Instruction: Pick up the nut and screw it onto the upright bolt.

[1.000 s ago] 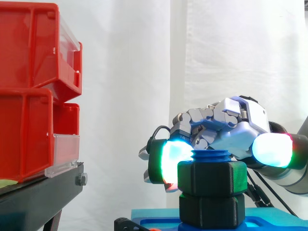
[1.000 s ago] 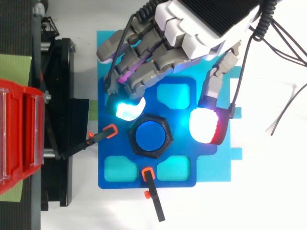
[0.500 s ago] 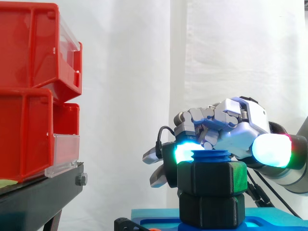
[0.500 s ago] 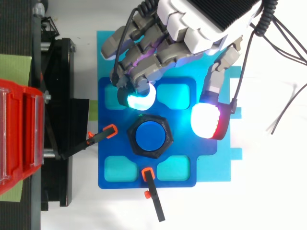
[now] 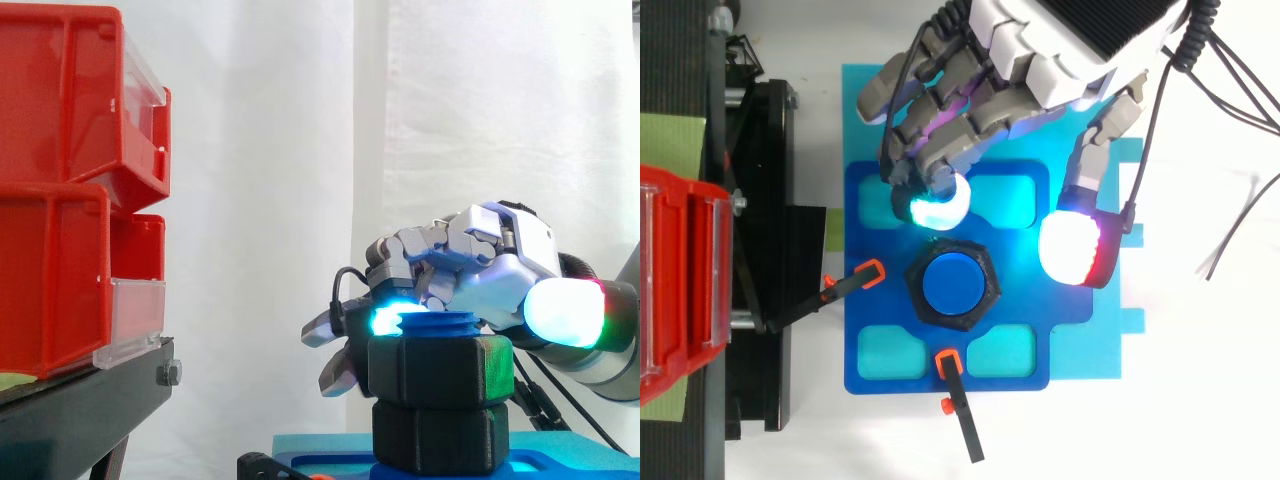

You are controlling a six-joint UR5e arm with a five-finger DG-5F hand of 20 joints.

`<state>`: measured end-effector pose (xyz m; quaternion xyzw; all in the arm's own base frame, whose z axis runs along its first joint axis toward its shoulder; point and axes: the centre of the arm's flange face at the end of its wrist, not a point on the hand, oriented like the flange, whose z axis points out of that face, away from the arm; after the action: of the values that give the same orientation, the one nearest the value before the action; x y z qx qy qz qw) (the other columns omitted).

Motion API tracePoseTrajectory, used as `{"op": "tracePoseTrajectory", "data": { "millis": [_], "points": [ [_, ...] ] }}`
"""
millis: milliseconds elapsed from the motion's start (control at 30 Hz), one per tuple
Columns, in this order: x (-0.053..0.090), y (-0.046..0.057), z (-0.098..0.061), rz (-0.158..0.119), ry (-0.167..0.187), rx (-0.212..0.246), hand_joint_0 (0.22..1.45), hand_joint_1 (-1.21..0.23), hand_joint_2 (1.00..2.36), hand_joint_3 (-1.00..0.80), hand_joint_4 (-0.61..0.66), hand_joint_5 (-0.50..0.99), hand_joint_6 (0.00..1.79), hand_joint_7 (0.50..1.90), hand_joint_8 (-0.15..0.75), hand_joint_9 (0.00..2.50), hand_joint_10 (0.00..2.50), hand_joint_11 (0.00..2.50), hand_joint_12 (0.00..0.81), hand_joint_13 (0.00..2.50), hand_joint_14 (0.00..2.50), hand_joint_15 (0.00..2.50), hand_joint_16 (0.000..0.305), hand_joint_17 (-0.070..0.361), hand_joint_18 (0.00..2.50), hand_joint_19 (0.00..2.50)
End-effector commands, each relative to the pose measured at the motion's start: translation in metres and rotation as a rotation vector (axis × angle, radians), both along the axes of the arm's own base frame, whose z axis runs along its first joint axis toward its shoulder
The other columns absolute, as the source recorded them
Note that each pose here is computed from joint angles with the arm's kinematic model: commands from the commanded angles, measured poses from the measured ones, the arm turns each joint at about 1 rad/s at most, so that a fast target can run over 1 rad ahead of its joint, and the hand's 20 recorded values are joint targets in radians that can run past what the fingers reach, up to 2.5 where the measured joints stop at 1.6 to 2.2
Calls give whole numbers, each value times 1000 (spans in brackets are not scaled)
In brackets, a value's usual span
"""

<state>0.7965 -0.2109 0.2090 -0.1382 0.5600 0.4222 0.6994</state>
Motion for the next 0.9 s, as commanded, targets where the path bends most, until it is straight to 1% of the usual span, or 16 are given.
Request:
{"op": "tracePoseTrajectory", "data": {
  "millis": [0,33,67,100,133,200,333,367,500,533,567,600,700,767,867],
  "points": [
    [0,0,1,0,-1,0,496,-414,1000,-500,327,-68,504,939,339,1083,0,0,392,811,0,0,61,138,633,0],
    [0,0,0,0,-2,0,495,-416,1000,-500,302,-81,504,843,340,1069,0,0,394,806,0,0,62,139,631,0],
    [0,0,1,0,-2,0,495,-417,1000,-500,290,-86,504,811,337,1063,0,0,393,806,0,0,62,139,632,0],
    [0,-2,3,-2,-7,-1,494,-420,1000,-500,290,-95,503,744,335,1060,0,0,392,806,0,0,62,140,627,0],
    [0,-2,1,-2,-5,-1,494,-424,1000,-500,284,-102,502,717,331,1056,0,0,393,807,0,0,62,140,629,0],
    [1,-3,7,2,-14,-5,492,-427,1000,-500,279,-110,502,676,328,1052,0,0,393,802,0,0,63,141,625,0],
    [3,-4,13,10,-15,-2,492,-429,1000,-500,270,-118,501,641,327,1022,0,0,390,791,0,0,63,142,616,0],
    [4,-4,16,15,-11,4,492,-430,1000,-500,268,-119,501,637,323,1022,0,0,389,788,0,0,63,142,615,0],
    [5,-4,16,20,-5,11,491,-434,1000,-500,263,-123,501,618,321,998,0,0,390,782,0,0,64,143,599,0],
    [5,-2,17,20,-6,13,491,-434,1000,-500,256,-125,501,614,319,992,0,0,391,780,0,0,64,144,590,0],
    [6,1,15,23,-3,14,490,-435,1000,-500,255,-127,501,609,321,992,0,0,388,777,0,0,64,144,588,0],
    [5,-1,15,22,-1,14,489,-435,1000,-500,254,-128,501,607,320,992,0,0,389,774,0,0,64,144,585,0],
    [5,2,11,20,5,17,482,-416,1000,-500,251,-130,501,599,316,975,0,0,392,762,0,0,65,146,574,0],
    [2,4,2,16,21,26,479,-386,1000,-500,251,-130,501,603,313,957,0,0,391,746,0,0,65,147,550,0],
    [1,5,-3,8,32,34,476,-379,1000,-500,274,-119,501,618,315,942,0,0,393,737,0,0,66,148,531,0]
  ]
}}
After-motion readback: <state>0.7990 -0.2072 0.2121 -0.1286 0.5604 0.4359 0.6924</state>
